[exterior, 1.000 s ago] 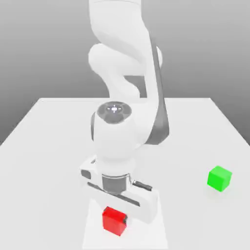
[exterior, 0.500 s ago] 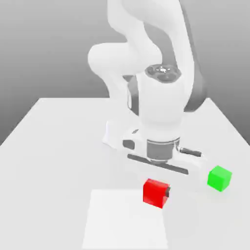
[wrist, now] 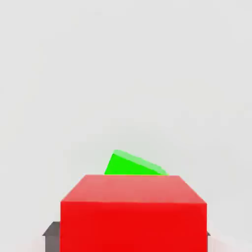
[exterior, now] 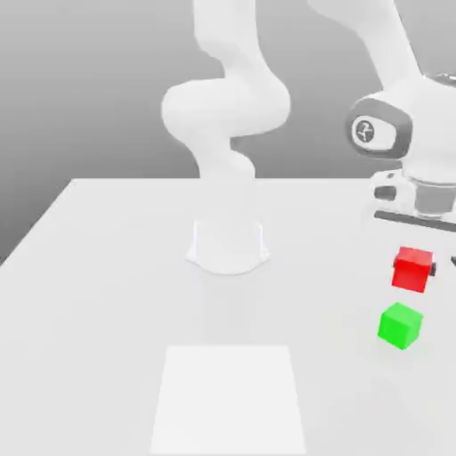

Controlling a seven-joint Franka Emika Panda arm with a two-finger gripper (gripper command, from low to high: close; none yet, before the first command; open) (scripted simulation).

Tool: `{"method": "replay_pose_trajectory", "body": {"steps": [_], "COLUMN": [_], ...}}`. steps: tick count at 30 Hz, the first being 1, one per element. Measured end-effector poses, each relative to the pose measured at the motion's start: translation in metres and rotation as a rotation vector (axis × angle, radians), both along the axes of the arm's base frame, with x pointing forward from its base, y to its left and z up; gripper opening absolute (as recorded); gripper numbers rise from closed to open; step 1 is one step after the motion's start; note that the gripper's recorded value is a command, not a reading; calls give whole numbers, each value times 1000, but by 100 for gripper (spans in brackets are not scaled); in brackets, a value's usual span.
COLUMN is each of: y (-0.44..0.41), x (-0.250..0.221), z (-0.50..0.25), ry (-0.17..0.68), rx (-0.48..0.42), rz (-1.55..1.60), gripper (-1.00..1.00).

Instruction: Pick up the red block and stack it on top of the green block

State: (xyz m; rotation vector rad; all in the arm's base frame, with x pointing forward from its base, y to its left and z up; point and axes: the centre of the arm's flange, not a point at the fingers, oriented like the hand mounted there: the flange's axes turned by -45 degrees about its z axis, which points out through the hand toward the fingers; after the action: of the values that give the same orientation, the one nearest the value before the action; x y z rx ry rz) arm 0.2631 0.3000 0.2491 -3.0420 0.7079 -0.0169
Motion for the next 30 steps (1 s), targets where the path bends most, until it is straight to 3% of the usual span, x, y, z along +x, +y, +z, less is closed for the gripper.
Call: {"method": "replay_pose_trajectory", "body": {"steps": [16, 29, 30], "y": [5, -1, -2], "x": [4, -1, -1], "z": [-18, -65, -68], "ry": [-33, 5, 9], "rx": [13, -11, -12], "rz": [4, -1, -2], "gripper": [-100, -100, 100]}}
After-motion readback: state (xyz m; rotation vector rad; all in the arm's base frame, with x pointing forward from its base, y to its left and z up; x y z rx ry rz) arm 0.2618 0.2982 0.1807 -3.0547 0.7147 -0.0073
